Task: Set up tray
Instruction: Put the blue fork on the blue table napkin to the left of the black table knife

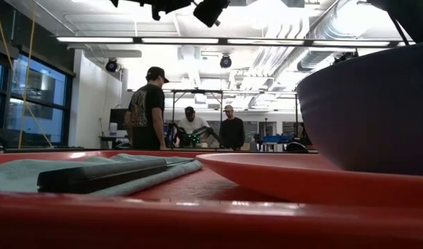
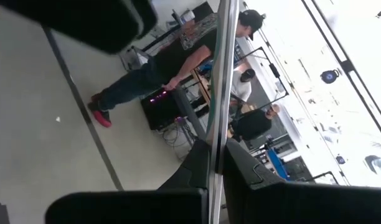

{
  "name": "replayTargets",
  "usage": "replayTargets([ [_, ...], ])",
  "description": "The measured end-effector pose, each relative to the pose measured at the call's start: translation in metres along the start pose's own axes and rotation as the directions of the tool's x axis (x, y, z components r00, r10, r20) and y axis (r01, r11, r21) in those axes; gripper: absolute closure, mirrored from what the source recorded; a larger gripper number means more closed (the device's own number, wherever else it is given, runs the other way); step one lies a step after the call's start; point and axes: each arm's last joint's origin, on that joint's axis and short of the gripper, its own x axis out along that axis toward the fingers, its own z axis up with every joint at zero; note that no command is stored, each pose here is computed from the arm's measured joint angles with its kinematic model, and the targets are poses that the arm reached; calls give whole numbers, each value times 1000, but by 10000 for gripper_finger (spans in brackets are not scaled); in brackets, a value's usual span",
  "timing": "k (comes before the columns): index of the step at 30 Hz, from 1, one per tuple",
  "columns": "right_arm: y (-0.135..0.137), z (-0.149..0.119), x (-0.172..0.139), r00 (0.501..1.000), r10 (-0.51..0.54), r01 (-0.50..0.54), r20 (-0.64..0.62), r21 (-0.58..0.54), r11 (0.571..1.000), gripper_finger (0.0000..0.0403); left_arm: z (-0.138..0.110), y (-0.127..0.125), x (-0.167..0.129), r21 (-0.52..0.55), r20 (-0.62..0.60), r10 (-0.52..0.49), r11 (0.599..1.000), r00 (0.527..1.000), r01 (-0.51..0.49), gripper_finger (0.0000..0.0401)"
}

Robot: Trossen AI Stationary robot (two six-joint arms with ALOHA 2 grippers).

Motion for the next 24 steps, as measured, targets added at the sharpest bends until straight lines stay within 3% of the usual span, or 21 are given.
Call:
replayTargets([
  [8, -1, 6, -10, 998, 35, -35, 47, 0, 999, 403, 9, 0, 2, 13, 109, -25, 1000, 994, 24, 277],
  [24, 1, 9, -15, 998, 33, -32, 45, -13, 999, 403, 6, 0, 4, -10, 101, -30, 999, 994, 31, 277],
])
